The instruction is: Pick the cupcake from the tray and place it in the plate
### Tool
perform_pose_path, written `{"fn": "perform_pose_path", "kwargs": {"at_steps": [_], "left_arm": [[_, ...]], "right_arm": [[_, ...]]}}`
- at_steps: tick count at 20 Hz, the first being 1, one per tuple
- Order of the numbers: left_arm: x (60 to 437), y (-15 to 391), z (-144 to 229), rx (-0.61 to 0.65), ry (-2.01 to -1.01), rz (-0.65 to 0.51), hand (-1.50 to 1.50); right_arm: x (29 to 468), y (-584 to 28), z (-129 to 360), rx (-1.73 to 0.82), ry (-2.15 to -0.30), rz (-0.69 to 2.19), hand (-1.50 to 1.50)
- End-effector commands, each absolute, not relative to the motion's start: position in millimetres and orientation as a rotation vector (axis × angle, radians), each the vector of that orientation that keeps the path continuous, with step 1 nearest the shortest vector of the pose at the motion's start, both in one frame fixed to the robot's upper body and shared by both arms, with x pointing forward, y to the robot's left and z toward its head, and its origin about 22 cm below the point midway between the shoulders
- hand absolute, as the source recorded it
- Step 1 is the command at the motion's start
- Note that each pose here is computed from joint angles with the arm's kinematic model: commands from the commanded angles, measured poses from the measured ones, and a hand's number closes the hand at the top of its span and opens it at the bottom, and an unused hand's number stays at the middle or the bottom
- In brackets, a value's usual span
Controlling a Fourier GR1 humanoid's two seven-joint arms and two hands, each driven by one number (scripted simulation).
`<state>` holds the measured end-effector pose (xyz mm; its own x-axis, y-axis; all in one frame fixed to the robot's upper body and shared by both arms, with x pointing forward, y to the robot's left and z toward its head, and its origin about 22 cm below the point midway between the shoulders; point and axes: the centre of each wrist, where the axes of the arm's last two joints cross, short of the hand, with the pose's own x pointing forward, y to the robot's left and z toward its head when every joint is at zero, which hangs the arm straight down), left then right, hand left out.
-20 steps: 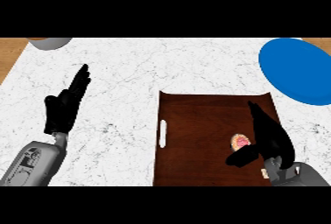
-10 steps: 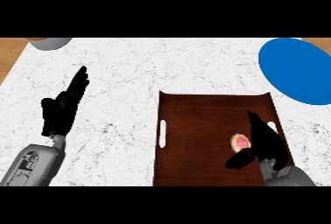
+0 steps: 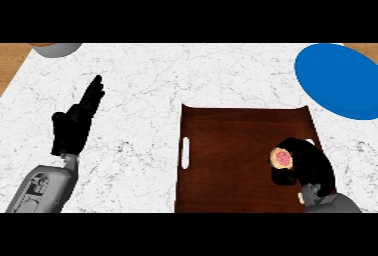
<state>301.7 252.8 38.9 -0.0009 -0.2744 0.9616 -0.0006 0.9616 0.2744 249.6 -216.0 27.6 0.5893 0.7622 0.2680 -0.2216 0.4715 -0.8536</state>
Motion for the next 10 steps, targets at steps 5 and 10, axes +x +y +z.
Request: {"fn": "perform_pose_path", "kwargs": {"at_steps": [5,10], "left_arm": [[307,271,45,0.246,-1.567,-0.212,0.0],[302,265,39,0.239,-1.574,-0.191,0.0]], "right_arm": [[253,-332,49,-0.965,-0.729,0.697,1.5],[240,-435,76,-1.061,-0.68,0.749,1.5]]}}
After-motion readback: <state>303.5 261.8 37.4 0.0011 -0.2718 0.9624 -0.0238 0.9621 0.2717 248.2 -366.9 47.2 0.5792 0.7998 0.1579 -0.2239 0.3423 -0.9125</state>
